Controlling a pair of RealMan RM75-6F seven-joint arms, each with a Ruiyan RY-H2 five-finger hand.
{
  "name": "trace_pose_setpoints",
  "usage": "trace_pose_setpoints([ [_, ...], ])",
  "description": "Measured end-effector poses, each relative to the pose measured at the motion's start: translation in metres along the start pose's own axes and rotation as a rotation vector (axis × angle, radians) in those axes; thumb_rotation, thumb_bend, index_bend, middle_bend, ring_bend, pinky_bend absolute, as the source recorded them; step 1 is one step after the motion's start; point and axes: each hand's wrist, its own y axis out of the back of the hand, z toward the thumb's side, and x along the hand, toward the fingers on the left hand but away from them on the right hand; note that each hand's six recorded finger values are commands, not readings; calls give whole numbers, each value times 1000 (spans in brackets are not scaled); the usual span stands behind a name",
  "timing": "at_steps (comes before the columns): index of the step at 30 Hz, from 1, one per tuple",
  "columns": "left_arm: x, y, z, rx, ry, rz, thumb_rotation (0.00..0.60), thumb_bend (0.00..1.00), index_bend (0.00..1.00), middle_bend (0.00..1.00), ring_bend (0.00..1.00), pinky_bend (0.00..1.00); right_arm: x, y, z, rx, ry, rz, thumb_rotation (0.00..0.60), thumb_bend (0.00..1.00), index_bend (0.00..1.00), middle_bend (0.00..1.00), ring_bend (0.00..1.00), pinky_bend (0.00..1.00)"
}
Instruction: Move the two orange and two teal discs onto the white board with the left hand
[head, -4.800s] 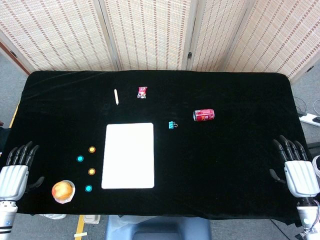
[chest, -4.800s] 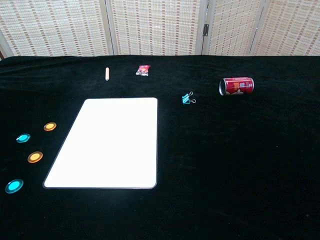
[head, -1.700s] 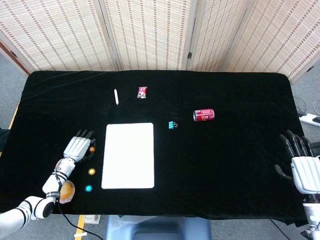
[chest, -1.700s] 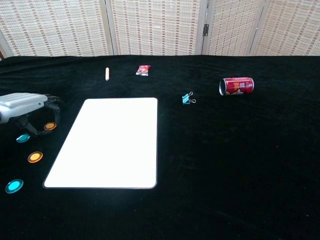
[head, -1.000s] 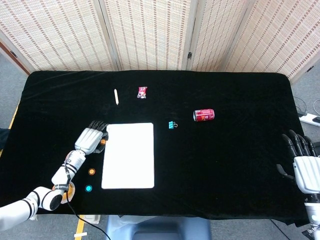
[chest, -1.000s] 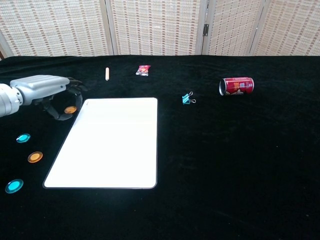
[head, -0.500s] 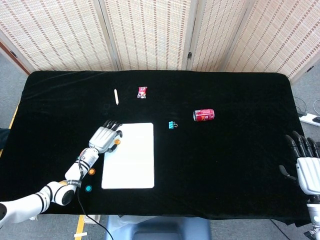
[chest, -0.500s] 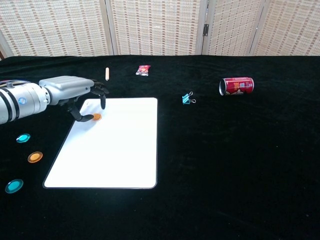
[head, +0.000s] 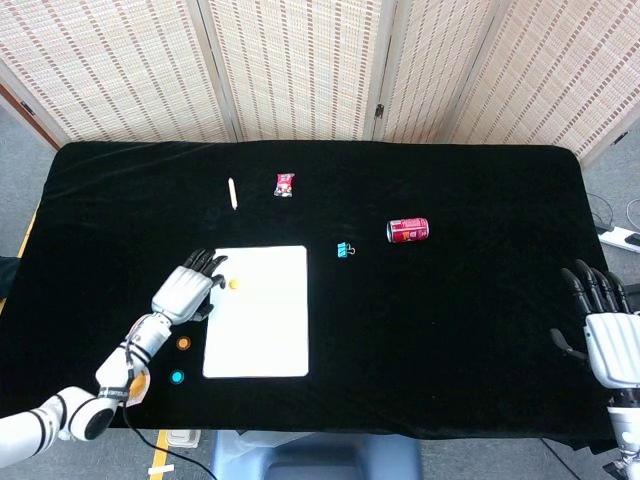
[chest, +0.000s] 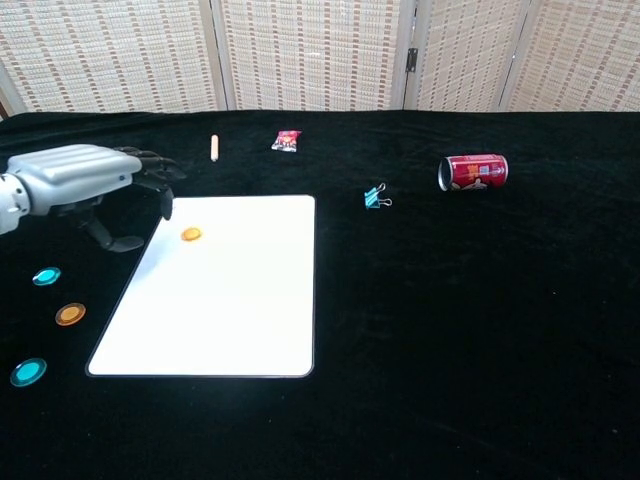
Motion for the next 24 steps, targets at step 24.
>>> trace_pose_setpoints([
  [24, -80, -52, 1, 6, -19, -81, 600, 395, 443, 106, 0, 0, -3, -3, 7, -6, 26, 8, 600, 338, 0, 27, 46, 36],
])
